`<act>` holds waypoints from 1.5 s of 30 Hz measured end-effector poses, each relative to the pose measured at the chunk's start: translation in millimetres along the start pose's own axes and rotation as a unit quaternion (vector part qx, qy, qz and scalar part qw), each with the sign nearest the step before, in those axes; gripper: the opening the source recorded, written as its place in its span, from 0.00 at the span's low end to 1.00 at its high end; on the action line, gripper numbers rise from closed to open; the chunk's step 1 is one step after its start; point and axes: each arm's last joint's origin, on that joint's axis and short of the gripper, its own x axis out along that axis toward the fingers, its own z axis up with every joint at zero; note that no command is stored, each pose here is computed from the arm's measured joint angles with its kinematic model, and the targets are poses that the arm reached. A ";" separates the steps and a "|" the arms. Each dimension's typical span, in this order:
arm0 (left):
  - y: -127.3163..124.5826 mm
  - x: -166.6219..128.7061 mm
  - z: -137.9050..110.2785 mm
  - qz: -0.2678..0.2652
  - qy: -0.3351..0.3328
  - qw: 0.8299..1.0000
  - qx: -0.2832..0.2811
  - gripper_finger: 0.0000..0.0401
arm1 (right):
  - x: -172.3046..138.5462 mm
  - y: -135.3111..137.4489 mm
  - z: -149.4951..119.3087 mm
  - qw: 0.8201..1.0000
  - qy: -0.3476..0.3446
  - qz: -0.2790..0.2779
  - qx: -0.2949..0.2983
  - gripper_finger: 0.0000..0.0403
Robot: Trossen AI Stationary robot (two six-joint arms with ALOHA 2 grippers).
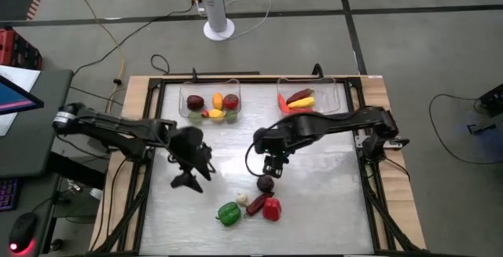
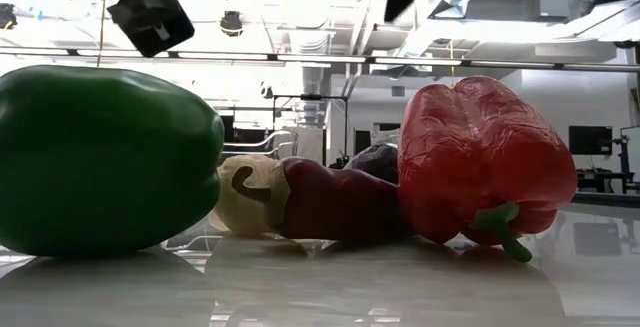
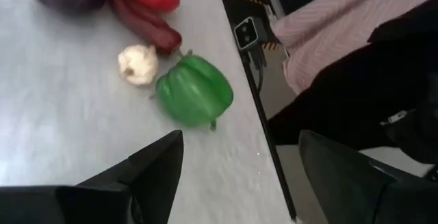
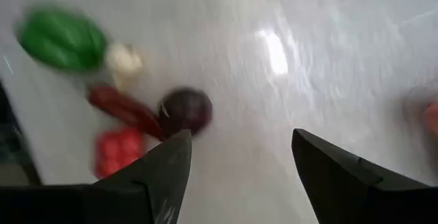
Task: Sort produce into baskets
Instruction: Put the green bell pepper into the right transparent bin
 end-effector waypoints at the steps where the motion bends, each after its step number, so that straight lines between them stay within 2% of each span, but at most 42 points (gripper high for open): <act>1: -1.9 5.7 1.4 0.001 -0.003 1.000 -0.001 0.69 | -5.8 1.9 -0.2 1.000 -0.017 0.008 0.023 0.70; 5: -10.4 30.0 5.9 0.004 -0.015 1.000 0.002 0.69 | -26.0 18.7 4.3 0.985 -0.119 0.058 0.110 0.70; 9: -14.5 55.0 4.0 0.039 -0.021 0.998 -0.042 0.69 | -36.7 40.2 8.4 0.966 -0.207 0.091 0.120 0.70; 13: -15.9 75.1 1.5 0.076 -0.035 0.994 -0.074 0.72 | -39.6 47.0 7.8 0.962 -0.225 0.101 0.121 0.70; 17: -19.1 93.8 1.9 0.061 -0.050 0.992 -0.094 0.79 | -50.2 44.8 7.8 0.962 -0.225 0.096 0.124 0.70; 20: -19.9 106.6 -0.1 0.058 -0.048 0.991 -0.108 0.85 | -63.8 46.0 7.1 0.960 -0.244 0.087 0.106 0.70; 23: -21.8 111.2 1.8 0.060 -0.041 0.991 -0.111 0.88 | -82.5 50.7 6.5 0.955 -0.279 0.082 0.064 0.70; 30: -28.0 109.7 2.0 0.100 -0.074 0.987 -0.099 0.88 | -115.9 46.9 9.8 0.933 -0.359 0.028 0.023 0.70; 34: -28.1 109.6 2.9 0.116 -0.092 0.983 -0.108 0.88 | -124.0 47.8 13.5 0.921 -0.389 0.025 -0.004 0.70; 39: -31.0 111.0 -0.2 0.145 -0.119 0.970 -0.152 0.88 | -121.7 44.1 14.4 0.924 -0.379 0.004 -0.040 0.70; 43: -33.5 111.6 -2.0 0.191 -0.170 0.949 -0.183 0.88 | -114.9 35.3 11.7 0.939 -0.338 -0.019 -0.056 0.70; 45: -33.8 111.4 -2.1 0.203 -0.191 0.939 -0.200 0.88 | -112.1 34.5 7.8 0.947 -0.310 -0.013 -0.078 0.70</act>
